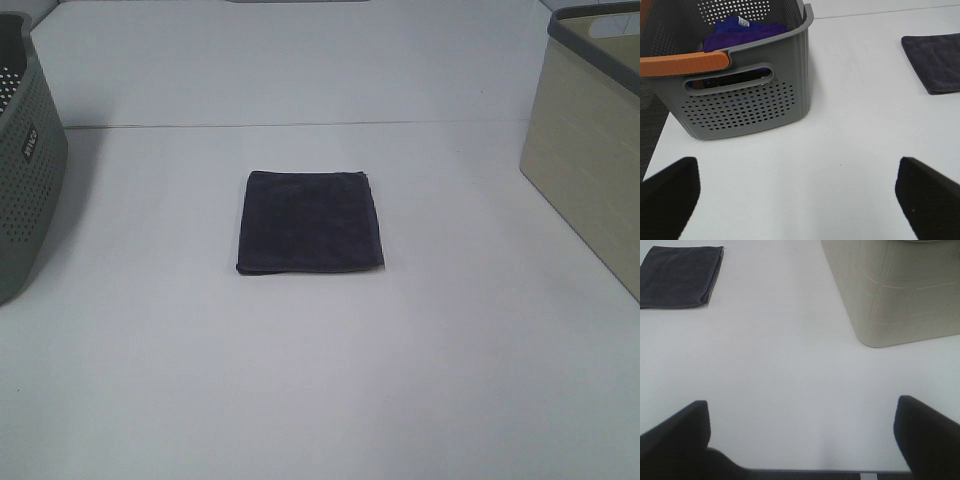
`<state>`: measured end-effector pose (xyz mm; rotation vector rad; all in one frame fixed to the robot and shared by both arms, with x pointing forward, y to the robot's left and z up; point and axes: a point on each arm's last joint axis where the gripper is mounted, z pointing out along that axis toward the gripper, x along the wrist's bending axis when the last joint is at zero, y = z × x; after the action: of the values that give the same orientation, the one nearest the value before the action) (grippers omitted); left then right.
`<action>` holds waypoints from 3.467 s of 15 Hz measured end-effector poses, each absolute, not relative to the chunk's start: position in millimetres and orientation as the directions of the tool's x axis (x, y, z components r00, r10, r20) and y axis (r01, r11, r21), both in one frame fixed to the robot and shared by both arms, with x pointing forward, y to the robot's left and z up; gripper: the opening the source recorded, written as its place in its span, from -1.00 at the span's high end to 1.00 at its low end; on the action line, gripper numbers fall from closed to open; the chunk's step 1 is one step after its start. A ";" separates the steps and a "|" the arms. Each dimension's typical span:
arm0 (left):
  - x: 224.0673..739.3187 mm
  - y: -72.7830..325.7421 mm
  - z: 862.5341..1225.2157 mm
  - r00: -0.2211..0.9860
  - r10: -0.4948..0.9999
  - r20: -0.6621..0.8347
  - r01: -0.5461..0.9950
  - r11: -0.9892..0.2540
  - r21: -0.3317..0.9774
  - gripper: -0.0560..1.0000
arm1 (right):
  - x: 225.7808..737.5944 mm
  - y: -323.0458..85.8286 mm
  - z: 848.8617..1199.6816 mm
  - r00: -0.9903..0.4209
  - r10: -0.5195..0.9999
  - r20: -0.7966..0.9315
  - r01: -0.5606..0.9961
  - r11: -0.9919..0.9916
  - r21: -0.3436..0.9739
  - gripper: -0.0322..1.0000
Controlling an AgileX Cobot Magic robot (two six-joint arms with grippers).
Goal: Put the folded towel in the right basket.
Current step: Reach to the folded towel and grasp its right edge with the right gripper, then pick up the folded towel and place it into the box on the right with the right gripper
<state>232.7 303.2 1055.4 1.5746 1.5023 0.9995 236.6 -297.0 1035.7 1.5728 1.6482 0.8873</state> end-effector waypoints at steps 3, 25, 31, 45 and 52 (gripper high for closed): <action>232.7 303.1 1055.4 0.019 0.998 0.053 0.432 -0.056 0.900 -0.98 | 236.6 -297.0 1035.7 -0.036 0.999 -0.021 0.533 0.037 0.845 -0.91; 232.7 303.1 1055.4 0.019 0.998 0.053 0.431 -0.057 0.900 -0.98 | 625.6 -171.1 1055.5 -0.265 0.887 0.378 0.915 0.109 0.388 -0.88; 232.7 303.1 1055.4 0.019 0.998 0.053 0.431 -0.057 0.900 -0.98 | 661.9 -165.7 937.0 -0.166 0.919 0.356 0.973 0.095 0.209 -0.88; 232.7 303.0 1055.4 0.020 0.998 0.053 0.431 -0.056 0.900 -0.98 | 665.1 -111.3 859.7 -0.060 0.878 0.476 0.992 -0.001 0.127 -0.70; 232.7 303.0 1055.4 0.020 0.998 0.053 0.431 -0.056 0.900 -0.98 | 656.0 -58.2 840.2 -0.074 0.863 0.499 0.973 -0.047 0.225 0.84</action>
<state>232.7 303.0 1055.4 1.5793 1.4975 0.9997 656.0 -58.2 840.2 2.2637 2.2982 0.8971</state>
